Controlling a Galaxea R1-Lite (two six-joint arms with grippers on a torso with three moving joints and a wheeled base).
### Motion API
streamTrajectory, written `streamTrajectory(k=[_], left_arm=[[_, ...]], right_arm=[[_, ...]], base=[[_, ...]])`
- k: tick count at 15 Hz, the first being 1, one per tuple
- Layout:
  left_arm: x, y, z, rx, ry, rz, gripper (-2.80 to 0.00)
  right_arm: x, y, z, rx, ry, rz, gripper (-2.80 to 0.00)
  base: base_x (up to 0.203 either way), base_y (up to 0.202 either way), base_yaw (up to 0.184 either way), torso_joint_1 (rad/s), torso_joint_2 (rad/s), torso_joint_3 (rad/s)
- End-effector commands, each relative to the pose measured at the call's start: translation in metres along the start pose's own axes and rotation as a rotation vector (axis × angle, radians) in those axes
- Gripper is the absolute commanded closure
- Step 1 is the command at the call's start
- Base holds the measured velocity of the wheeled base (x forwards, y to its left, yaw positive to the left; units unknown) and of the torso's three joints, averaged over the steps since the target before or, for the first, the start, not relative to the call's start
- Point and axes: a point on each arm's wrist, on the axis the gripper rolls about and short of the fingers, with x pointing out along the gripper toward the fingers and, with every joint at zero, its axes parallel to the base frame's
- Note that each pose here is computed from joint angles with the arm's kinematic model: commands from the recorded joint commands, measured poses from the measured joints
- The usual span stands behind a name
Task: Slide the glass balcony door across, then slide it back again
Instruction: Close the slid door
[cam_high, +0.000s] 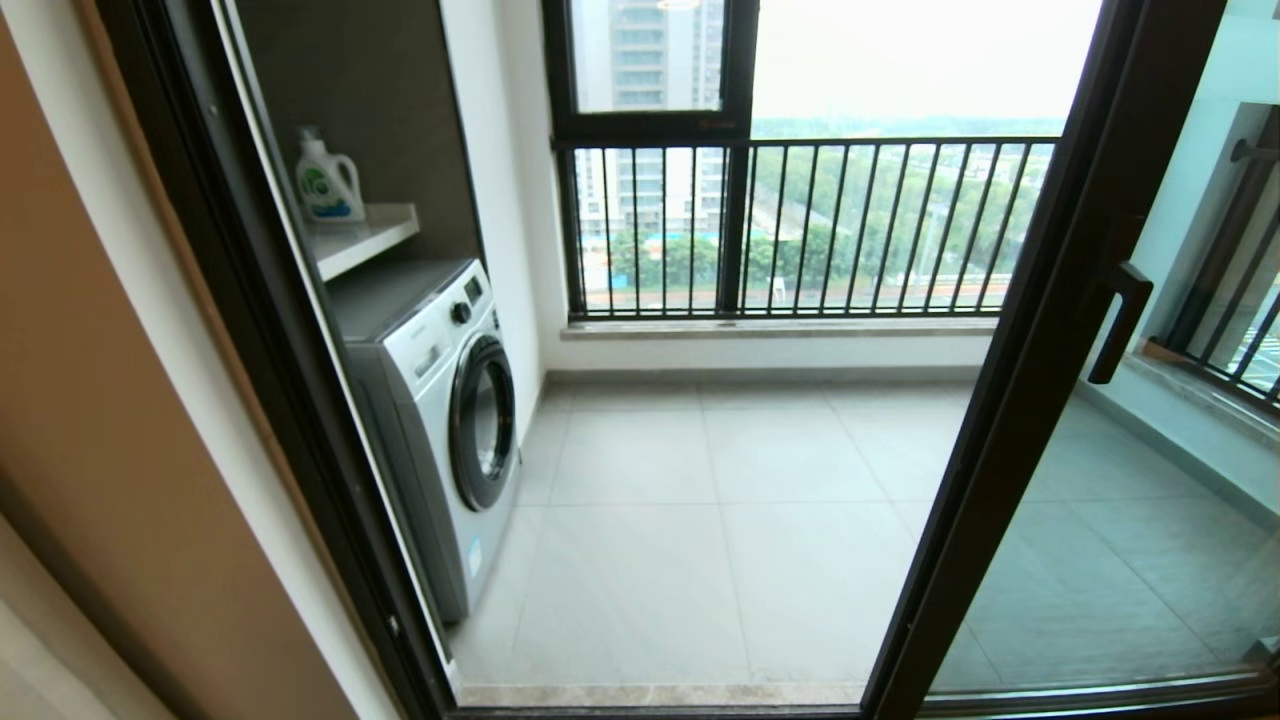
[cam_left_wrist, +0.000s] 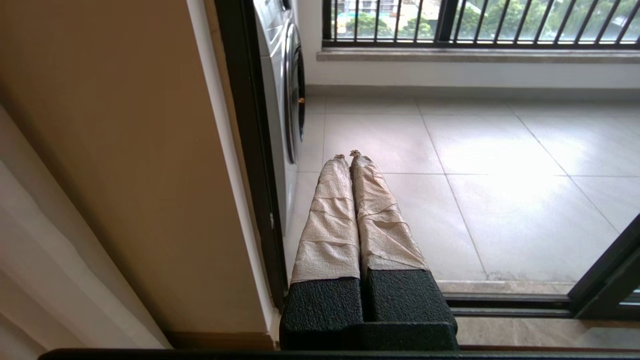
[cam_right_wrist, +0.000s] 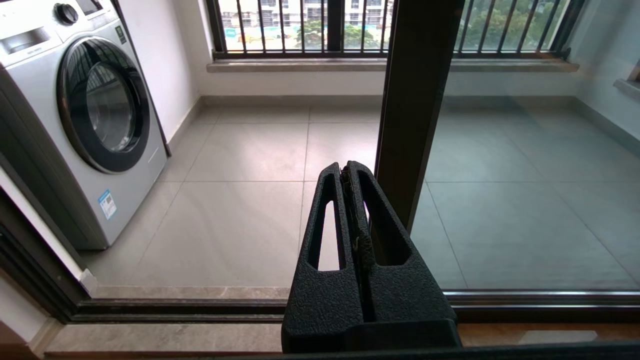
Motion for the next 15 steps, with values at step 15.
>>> streamTrajectory(k=[15], left_arm=[[0.0001,0.0000,0.0000,0.000,0.001,-0.001,0.00]], right_arm=[[0.0011,0.0006,-0.0034,-0.147,0.008,0.026,0.00]], base=[[0.000,0.000,0.000,0.000,0.00,0.000]])
